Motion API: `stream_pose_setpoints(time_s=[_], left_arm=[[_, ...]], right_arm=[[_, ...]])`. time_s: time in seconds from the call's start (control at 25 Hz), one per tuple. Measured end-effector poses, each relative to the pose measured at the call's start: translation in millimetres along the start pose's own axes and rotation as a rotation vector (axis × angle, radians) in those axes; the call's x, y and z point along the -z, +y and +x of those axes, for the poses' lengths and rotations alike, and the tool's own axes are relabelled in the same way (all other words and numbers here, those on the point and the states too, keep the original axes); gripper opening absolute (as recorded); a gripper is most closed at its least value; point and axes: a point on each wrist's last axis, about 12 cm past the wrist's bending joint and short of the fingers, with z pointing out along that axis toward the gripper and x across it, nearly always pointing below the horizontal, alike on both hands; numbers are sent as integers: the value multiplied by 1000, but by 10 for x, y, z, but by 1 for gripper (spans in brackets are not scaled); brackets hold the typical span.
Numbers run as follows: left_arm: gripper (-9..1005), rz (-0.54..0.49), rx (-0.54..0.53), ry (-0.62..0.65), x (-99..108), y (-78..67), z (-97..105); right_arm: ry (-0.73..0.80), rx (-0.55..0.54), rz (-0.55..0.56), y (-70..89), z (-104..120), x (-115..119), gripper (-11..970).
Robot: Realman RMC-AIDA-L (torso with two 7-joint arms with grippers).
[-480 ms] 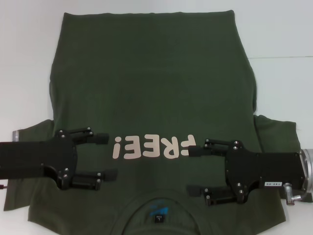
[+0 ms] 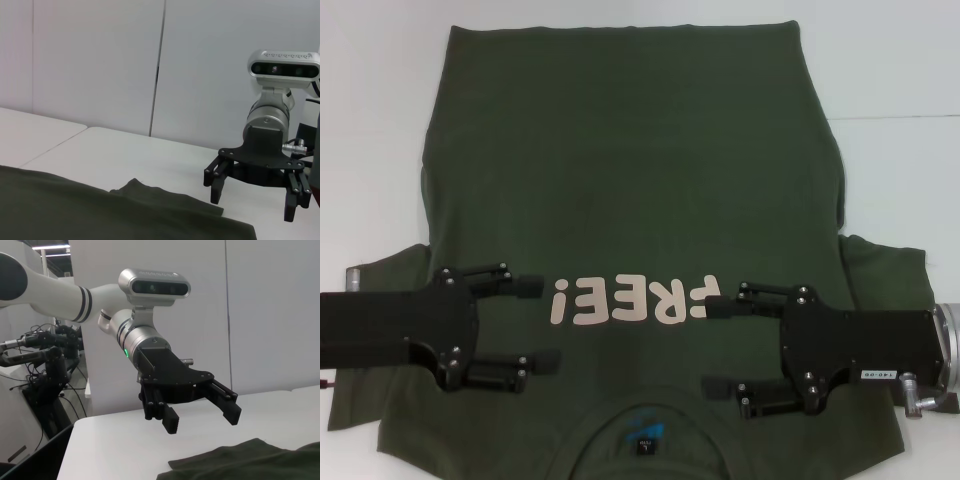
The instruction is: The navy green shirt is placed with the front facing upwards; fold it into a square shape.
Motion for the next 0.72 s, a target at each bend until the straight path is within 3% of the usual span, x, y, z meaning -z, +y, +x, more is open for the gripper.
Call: stream_pose_setpoints(time_s=[0.24,0.36,0.56,0.72], left_arm=[[887,2,-3,0,1,-3,1],[887,0,-2,-4,1,2,-7],[887,-5,-7,-12,-25,18,-23],[887,2,-8,-18,-64,33,-41]], right_arm=[[-4,-3,8,-7,-4,10,879],[-9,-51,66,-72,-18,80,879],[-23,-222,208,-231,-91,359,878],[-27,-276,200,-247,-215,574,873]])
